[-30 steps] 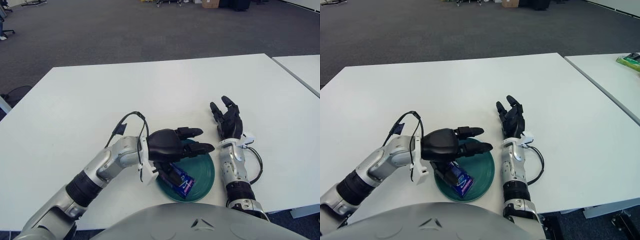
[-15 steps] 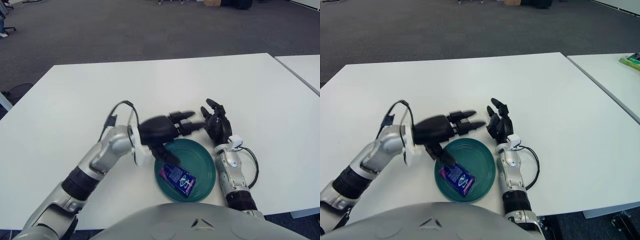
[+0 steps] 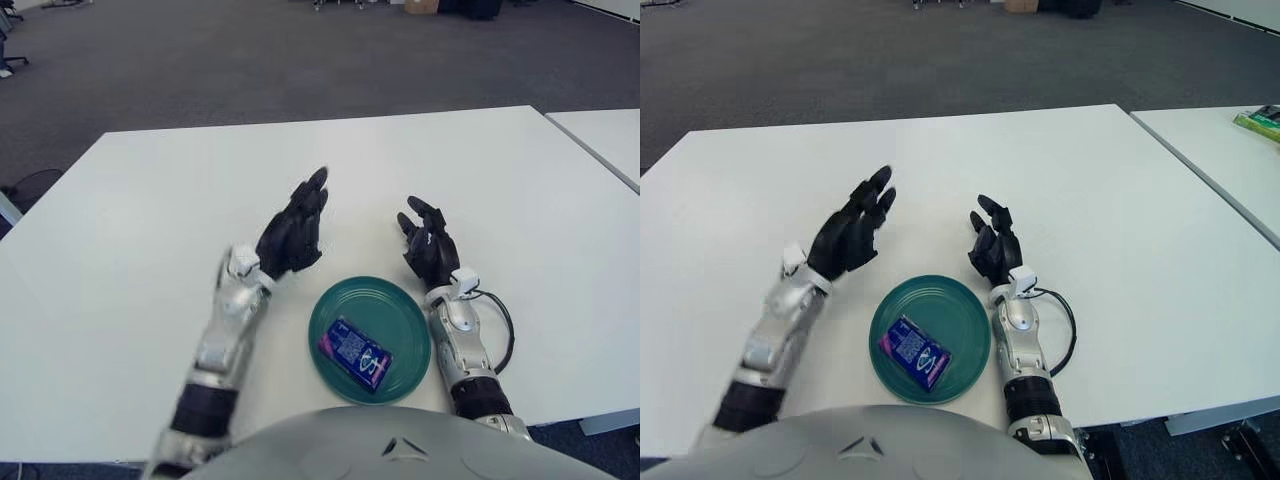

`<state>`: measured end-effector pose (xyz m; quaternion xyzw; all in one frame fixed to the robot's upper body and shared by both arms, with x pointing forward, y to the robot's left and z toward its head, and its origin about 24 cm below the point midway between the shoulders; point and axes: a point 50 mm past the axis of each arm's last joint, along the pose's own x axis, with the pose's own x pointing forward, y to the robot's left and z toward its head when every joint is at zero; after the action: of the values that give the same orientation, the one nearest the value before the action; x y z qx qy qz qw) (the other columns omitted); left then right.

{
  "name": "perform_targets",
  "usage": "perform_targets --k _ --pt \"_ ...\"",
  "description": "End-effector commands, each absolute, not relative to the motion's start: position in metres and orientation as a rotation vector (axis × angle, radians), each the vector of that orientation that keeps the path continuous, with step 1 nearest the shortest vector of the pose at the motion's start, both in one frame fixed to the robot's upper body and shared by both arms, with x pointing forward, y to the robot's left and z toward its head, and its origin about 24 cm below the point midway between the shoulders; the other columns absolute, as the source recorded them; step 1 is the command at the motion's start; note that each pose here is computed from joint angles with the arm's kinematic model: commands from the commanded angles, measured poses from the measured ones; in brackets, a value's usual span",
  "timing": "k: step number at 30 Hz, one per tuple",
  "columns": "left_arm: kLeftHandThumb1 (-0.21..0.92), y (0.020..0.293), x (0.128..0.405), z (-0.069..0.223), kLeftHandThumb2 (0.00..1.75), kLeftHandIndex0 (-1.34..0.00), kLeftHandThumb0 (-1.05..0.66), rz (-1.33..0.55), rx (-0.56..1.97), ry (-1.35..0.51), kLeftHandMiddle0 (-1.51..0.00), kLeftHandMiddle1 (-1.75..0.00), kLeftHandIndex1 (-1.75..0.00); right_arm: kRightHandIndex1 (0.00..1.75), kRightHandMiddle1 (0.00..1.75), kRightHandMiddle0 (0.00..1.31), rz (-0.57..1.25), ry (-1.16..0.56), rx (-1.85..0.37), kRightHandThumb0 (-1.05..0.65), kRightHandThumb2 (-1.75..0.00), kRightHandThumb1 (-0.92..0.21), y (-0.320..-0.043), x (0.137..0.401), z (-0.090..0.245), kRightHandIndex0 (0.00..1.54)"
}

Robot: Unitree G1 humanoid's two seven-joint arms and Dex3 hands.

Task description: Put the gum into the plate.

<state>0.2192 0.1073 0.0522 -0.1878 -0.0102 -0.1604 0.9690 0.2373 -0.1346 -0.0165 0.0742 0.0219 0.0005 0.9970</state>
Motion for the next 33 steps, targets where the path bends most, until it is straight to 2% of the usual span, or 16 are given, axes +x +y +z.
perform_targets --k 1,6,12,19,33 --pt "0.92 0.128 0.207 0.045 0.97 0.00 -1.05 -0.098 -0.439 0.079 0.00 0.00 0.00 0.06 0.73 0.00 -0.072 0.404 0.136 -0.78 -0.93 -0.92 -0.146 0.181 -0.084 0.48" --pt "0.92 0.139 0.191 0.031 1.01 0.00 -1.05 0.034 -0.289 0.225 0.00 0.00 0.00 0.05 0.73 0.00 -0.067 0.400 0.139 -0.78 -0.93 -0.92 -0.147 0.181 -0.083 0.47" --pt "0.92 0.141 0.177 0.012 1.05 0.00 -1.05 0.085 -0.218 0.323 0.00 0.00 0.00 0.04 0.72 0.00 -0.060 0.399 0.141 -0.77 -0.93 -0.92 -0.148 0.181 -0.082 0.46" --pt "0.92 0.133 0.164 -0.002 1.09 0.00 -1.05 0.101 -0.245 0.371 0.00 0.00 0.00 0.02 0.69 0.00 -0.061 0.402 0.139 -0.77 -0.93 -0.92 -0.148 0.181 -0.083 0.45" --pt "0.92 0.127 0.156 -0.017 1.09 0.00 -1.05 0.147 -0.326 0.425 -0.01 0.00 0.00 0.01 0.66 0.00 -0.063 0.394 0.131 -0.75 -0.94 -0.92 -0.150 0.181 -0.082 0.42"
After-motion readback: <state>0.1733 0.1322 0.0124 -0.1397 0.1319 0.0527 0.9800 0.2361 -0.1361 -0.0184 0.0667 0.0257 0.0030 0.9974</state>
